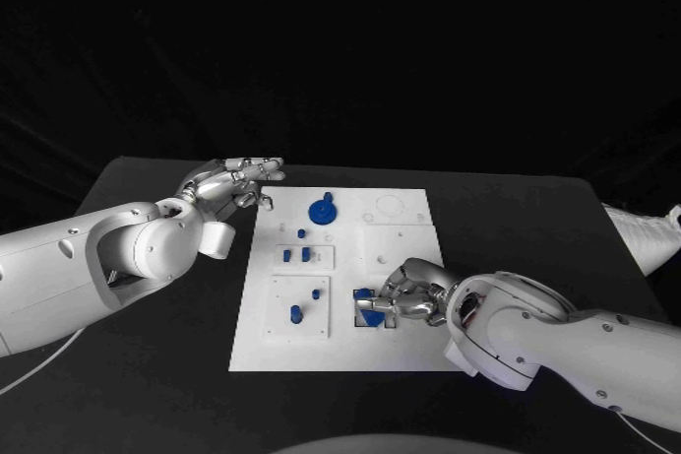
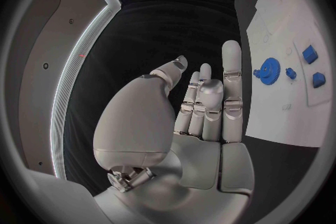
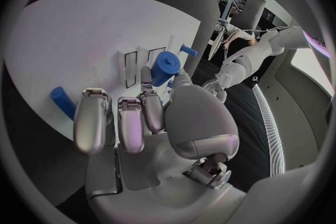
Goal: Assemble the parts on the task board
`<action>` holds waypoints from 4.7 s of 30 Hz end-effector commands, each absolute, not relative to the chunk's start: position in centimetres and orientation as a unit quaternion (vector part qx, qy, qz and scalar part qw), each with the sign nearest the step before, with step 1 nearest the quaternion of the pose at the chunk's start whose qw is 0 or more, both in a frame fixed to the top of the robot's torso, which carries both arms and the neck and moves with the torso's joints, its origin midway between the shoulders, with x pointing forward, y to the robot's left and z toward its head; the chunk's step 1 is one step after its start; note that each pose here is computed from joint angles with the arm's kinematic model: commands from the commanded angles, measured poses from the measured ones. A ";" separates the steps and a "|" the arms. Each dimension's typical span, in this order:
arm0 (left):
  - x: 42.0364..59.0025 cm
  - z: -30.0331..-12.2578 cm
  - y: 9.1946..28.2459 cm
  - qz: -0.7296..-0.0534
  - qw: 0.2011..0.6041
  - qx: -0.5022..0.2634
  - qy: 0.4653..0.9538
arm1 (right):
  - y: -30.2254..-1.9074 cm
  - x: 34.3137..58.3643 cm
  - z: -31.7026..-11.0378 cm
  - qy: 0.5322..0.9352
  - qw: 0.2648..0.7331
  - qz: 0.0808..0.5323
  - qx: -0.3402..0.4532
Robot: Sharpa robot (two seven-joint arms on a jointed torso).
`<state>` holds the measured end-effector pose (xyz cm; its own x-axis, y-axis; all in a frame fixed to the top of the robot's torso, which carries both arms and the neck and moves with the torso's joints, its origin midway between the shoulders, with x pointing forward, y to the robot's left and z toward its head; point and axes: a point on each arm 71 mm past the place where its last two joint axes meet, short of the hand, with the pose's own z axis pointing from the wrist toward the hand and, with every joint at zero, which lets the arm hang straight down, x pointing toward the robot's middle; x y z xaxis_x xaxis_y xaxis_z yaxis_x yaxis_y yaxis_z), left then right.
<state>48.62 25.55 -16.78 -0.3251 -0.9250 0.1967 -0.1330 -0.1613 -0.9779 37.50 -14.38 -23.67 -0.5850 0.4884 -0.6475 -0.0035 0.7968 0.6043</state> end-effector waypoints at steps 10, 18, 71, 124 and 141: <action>48.6 -16.7 25.3 -0.602 0.325 -0.472 0.556 | -14.2 37.6 -23.4 0.837 0.457 0.280 0.109; 48.6 -16.7 25.4 -0.602 0.325 -0.472 0.556 | -13.9 37.1 -23.1 0.836 0.458 0.290 0.083; 48.5 -16.8 25.5 -0.601 0.319 -0.472 0.560 | -15.1 37.7 -23.2 0.830 0.510 0.225 0.020; 48.5 -16.8 25.5 -0.600 0.316 -0.473 0.563 | -13.3 37.0 -22.5 0.810 0.520 0.271 -0.013; 48.5 -16.8 25.6 -0.600 0.316 -0.473 0.563 | -14.4 38.1 -22.7 0.795 0.558 0.236 -0.024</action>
<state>48.55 25.77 -16.93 -0.3351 -0.9204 0.2013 -0.1541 -0.1572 -0.9755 38.33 -14.17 -21.90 -0.3657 0.2726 -0.8899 -0.3073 0.8672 0.3919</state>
